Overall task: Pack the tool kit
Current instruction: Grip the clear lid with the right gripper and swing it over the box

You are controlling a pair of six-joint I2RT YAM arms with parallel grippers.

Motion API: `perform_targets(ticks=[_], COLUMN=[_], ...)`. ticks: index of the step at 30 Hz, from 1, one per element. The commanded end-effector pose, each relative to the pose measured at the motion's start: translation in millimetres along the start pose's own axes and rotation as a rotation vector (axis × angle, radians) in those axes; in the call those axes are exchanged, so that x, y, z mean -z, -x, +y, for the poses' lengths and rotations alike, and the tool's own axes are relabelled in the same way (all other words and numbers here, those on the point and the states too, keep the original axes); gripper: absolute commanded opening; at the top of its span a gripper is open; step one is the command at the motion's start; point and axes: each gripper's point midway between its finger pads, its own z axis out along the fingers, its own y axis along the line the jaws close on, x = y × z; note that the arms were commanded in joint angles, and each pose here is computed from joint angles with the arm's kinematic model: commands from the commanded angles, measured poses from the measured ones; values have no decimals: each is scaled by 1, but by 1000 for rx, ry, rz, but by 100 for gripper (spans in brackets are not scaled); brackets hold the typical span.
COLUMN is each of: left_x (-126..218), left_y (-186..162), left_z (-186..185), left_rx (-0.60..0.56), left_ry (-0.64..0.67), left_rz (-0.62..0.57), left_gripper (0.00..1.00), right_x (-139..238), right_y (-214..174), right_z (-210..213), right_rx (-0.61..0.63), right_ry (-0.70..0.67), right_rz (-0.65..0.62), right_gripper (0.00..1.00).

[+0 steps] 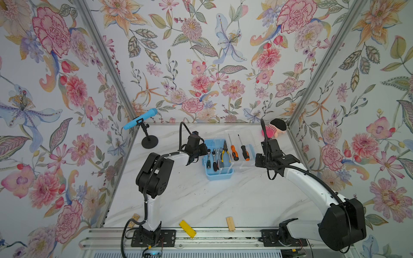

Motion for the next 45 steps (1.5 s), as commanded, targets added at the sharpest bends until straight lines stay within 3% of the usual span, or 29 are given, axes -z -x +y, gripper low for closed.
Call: perform_targets(ticks=[1, 9, 19, 24, 32, 45], left_x=[10, 18, 26, 27, 33, 50], left_y=[-3, -2, 2, 4, 6, 5], left_z=[-22, -26, -34, -37, -39, -44], left_rx=[-22, -14, -4, 2, 15, 29], left_ry=[-89, -116, -155, -166, -176, -188], left_rz=[16, -5, -25, -32, -47, -64], left_gripper=[21, 22, 25, 25, 27, 26], right_x=[45, 66, 69, 70, 67, 66], right_y=[49, 36, 6, -9, -19, -31], right_z=[50, 110, 177, 201, 218, 234], right_rx=[65, 251, 389, 441, 462, 462], right_ry=[112, 93, 159, 181, 218, 291], right_rz=[-188, -225, -188, -170, -139, -86], right_gripper=[0, 0, 0, 9, 23, 25])
